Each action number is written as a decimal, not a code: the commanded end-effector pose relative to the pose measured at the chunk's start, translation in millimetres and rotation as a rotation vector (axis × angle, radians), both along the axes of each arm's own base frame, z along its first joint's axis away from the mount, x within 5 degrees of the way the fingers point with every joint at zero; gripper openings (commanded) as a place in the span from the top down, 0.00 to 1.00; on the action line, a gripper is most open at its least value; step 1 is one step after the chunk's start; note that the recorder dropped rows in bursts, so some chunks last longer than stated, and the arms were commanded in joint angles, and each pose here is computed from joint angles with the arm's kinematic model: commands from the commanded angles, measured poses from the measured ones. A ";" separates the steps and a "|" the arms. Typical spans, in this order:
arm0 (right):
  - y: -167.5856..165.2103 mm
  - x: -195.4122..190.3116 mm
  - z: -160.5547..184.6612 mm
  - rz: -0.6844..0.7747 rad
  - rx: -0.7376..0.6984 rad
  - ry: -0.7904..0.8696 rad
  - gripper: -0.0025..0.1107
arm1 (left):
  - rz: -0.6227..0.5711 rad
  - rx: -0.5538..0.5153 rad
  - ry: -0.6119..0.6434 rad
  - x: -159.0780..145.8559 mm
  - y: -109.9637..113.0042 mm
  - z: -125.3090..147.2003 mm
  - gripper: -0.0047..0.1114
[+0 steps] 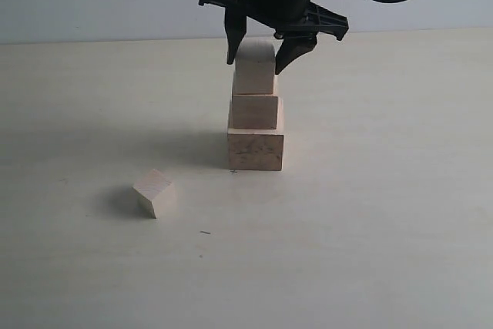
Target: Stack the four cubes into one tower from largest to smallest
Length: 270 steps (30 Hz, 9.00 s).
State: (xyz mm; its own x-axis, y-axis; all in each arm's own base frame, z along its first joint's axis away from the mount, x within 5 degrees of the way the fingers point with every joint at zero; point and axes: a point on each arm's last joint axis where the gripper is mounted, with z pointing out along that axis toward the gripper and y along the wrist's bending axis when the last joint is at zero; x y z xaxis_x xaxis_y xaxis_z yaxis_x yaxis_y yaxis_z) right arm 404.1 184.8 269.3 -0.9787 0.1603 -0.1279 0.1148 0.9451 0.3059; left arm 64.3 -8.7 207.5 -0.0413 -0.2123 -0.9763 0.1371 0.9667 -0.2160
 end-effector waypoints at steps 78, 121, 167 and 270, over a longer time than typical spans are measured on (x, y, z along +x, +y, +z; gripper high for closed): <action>-104.7 36.2 -30.0 0.124 0.424 -0.101 0.98 | -0.713 -0.751 0.747 291.0 -173.7 -26.4 0.96; -99.2 31.6 -26.3 0.153 0.504 -0.061 0.98 | -0.755 -0.643 0.763 285.5 -199.9 -27.5 0.96; -90.4 18.5 -11.8 0.139 0.361 -0.031 0.98 | -0.589 -0.755 0.660 320.0 -128.3 -21.3 0.96; -69.5 9.2 -18.8 0.236 0.180 -0.013 0.98 | -0.826 -0.631 0.764 283.8 -182.5 -28.0 0.96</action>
